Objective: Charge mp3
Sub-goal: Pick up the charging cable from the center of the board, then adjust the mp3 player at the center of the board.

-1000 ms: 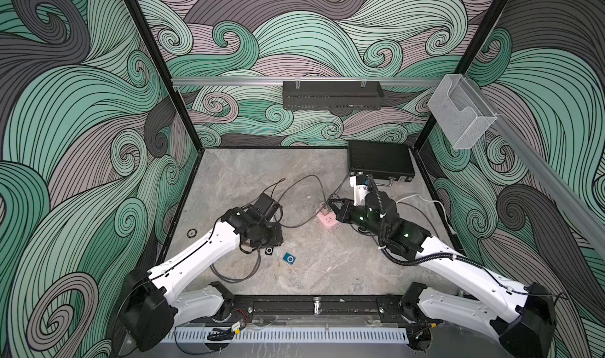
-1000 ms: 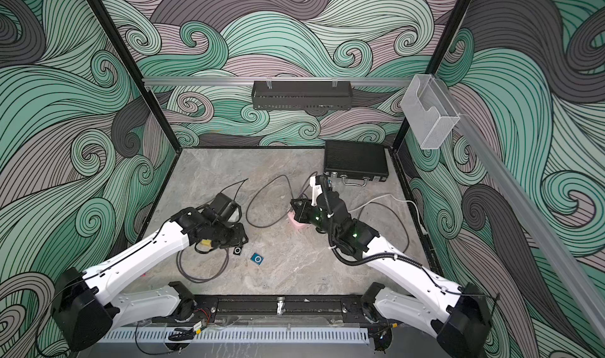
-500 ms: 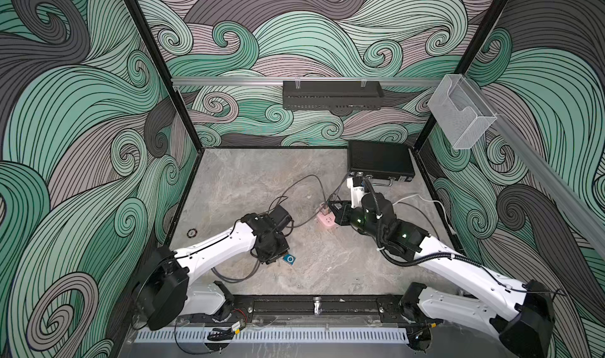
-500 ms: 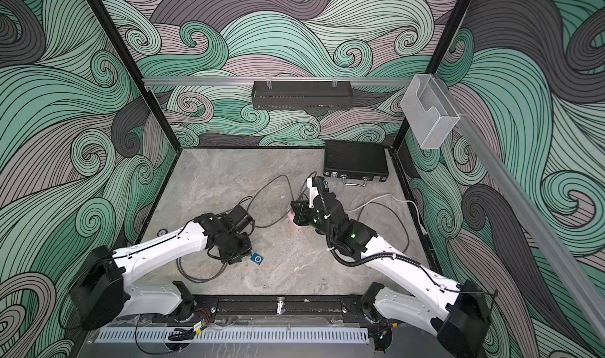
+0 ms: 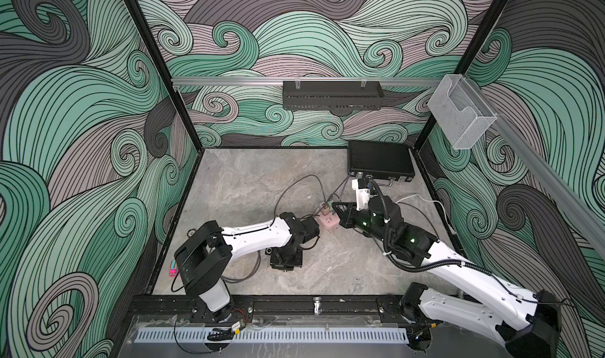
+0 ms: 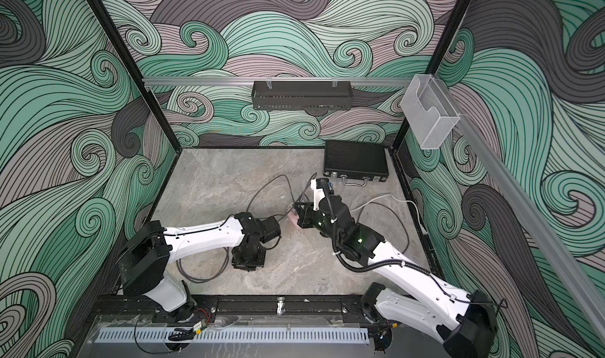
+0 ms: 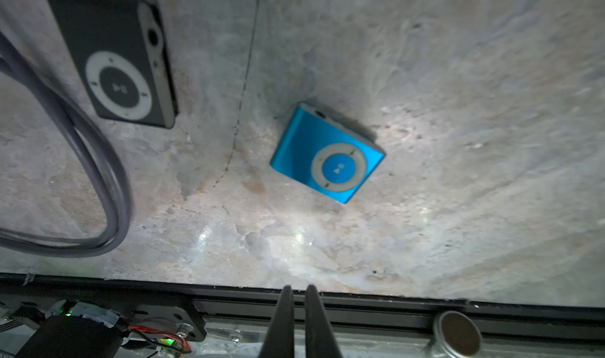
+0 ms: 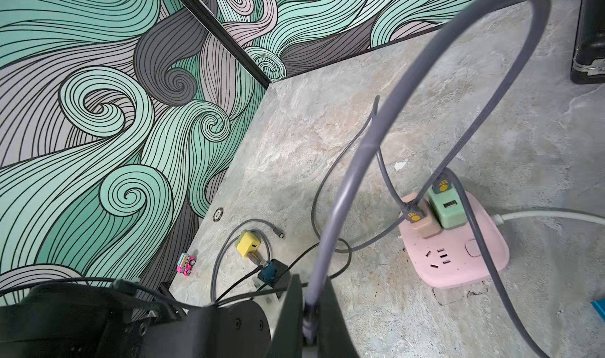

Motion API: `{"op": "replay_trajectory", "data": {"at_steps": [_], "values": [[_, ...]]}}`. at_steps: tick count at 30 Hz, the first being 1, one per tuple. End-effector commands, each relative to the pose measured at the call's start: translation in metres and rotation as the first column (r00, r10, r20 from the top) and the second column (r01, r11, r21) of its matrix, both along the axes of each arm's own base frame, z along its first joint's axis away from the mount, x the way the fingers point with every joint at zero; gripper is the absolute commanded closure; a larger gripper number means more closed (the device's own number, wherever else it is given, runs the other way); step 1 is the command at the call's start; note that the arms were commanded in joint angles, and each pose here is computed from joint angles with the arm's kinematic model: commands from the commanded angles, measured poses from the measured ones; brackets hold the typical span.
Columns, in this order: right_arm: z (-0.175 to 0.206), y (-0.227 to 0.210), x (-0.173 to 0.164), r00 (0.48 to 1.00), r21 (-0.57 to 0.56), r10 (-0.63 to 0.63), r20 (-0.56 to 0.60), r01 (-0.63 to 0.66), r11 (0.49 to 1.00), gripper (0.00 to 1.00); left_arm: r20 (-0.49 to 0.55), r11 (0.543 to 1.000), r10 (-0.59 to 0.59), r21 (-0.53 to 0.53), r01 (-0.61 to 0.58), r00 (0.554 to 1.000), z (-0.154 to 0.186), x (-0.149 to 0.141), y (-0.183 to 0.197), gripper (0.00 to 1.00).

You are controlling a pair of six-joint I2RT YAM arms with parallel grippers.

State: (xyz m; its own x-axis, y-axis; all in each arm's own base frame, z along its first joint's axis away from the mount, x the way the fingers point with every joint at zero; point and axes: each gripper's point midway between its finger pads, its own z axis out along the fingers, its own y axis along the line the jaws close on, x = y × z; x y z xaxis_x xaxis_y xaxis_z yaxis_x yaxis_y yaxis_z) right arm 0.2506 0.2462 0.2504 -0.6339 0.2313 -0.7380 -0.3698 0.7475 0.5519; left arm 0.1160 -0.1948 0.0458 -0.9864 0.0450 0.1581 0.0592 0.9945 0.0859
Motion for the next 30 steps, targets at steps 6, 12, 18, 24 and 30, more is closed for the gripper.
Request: {"op": "replay_trajectory", "data": {"at_steps": [6,12,18,24,30], "values": [[-0.007,-0.009,0.0,0.999,-0.006,-0.048,-0.019,0.048,0.999,1.0,0.041,0.995,-0.091,-0.036,0.092,0.995,-0.009,0.004,-0.006,0.9],[-0.003,-0.015,0.0,0.998,-0.012,-0.069,-0.01,0.069,0.998,1.0,0.018,0.993,-0.112,-0.039,0.112,0.994,-0.018,0.007,-0.017,0.91],[-0.002,-0.023,-0.001,0.996,-0.016,-0.093,0.001,0.093,0.996,1.0,0.005,0.99,-0.126,-0.064,0.126,0.992,-0.025,0.011,-0.03,0.91],[-0.002,-0.03,-0.003,0.994,-0.022,-0.112,0.009,0.112,0.993,1.0,0.05,0.993,-0.111,-0.041,0.113,0.993,-0.027,0.027,-0.039,0.9],[0.002,-0.038,-0.005,0.991,-0.022,-0.131,0.026,0.132,0.991,1.0,0.088,0.996,-0.088,0.013,0.087,0.992,-0.03,0.049,-0.037,0.91]]}}
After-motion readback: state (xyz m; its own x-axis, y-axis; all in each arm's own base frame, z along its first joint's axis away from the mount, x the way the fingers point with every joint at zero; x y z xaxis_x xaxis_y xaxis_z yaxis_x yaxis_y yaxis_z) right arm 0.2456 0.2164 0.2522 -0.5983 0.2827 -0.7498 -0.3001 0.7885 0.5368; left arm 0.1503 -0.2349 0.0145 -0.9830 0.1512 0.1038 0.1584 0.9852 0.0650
